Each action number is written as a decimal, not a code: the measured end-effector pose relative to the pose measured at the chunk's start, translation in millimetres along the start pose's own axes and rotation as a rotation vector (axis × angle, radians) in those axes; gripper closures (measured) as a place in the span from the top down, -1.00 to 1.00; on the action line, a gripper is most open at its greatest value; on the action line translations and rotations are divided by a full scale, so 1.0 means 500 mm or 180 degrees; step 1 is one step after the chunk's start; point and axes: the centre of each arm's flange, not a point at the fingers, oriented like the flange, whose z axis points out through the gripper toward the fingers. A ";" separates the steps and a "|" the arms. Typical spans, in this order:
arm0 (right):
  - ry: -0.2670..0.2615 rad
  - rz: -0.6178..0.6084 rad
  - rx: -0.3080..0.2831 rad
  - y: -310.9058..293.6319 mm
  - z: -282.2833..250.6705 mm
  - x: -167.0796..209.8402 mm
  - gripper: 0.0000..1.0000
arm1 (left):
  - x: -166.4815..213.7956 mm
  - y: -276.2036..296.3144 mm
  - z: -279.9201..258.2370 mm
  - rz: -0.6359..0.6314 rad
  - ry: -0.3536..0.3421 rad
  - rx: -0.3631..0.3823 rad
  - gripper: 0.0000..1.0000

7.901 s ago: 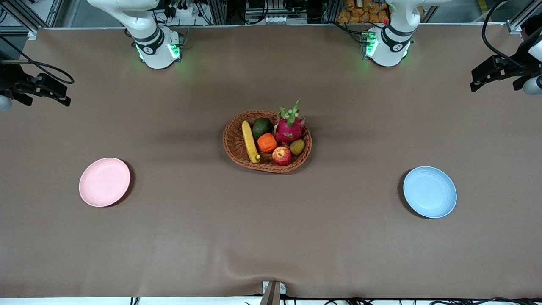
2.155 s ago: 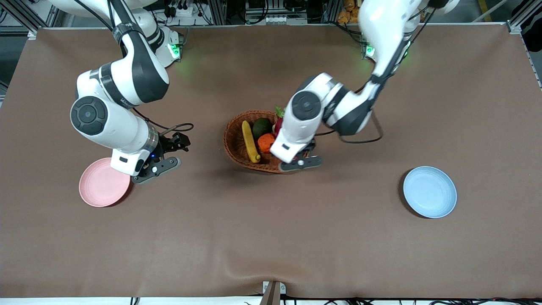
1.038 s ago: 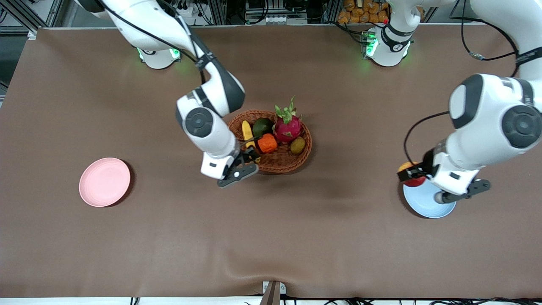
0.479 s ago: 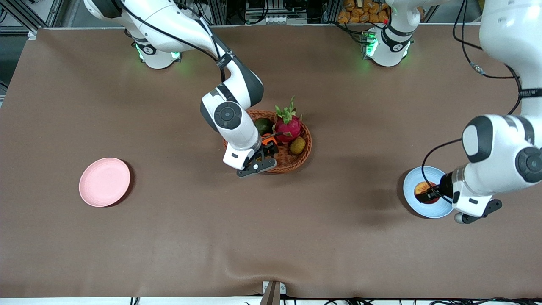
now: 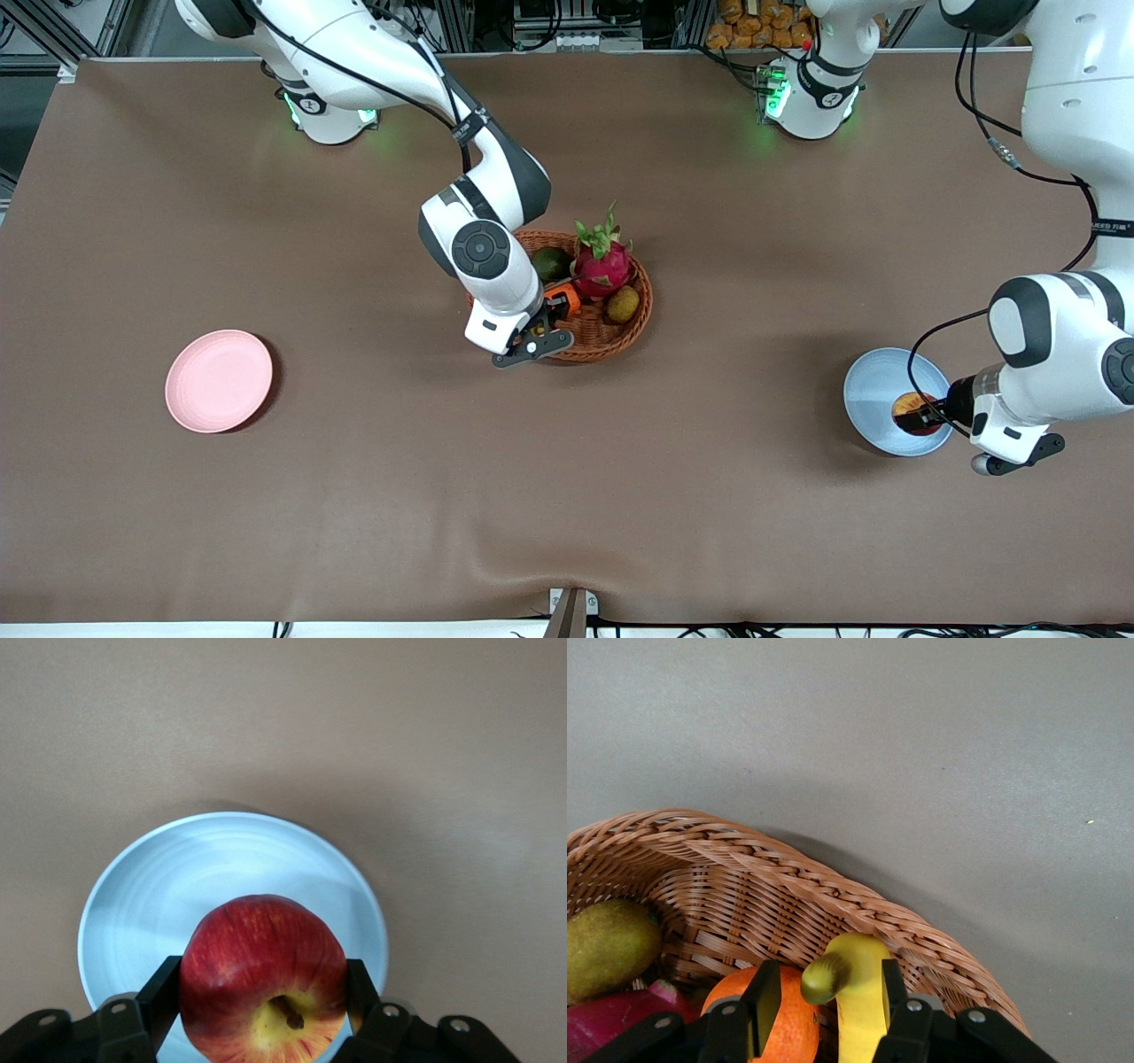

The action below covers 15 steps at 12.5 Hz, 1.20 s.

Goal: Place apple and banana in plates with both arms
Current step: 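Release the apple onto the blue plate while the right gripper grasps the banana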

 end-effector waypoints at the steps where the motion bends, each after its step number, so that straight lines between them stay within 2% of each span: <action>1: 0.0001 -0.0002 0.0001 -0.001 0.000 0.000 0.09 | 0.000 -0.007 0.015 -0.0001 -0.0030 0.0002 0.56; 3: 0.0000 -0.0010 0.0002 -0.004 0.000 -0.001 -0.01 | -0.002 -0.002 0.029 0.0016 -0.0054 -0.0005 0.56; 4: 0.0002 -0.0012 0.0003 -0.005 0.000 -0.002 -0.22 | -0.003 0.005 0.028 0.0031 -0.0051 -0.0012 0.67; 5: 0.0002 -0.0012 0.0003 -0.005 0.000 -0.002 -0.38 | -0.004 0.010 0.025 0.0042 -0.0044 -0.0018 0.91; 6: 0.0004 -0.0012 0.0003 -0.005 0.000 -0.002 -0.40 | -0.004 0.013 0.018 0.0050 -0.0032 -0.0024 1.00; 8: 0.0026 -0.0013 0.0009 -0.006 -0.001 0.000 -0.42 | -0.007 0.021 -0.019 0.0069 -0.0039 -0.0019 1.00; 10: 0.0043 -0.0019 0.0007 -0.006 -0.002 0.001 -0.65 | -0.020 0.032 -0.105 0.0103 -0.0053 -0.0002 1.00; 15: 0.0064 -0.0025 0.0009 -0.007 -0.007 0.003 -0.65 | -0.104 0.097 -0.336 0.0302 0.0004 0.0011 1.00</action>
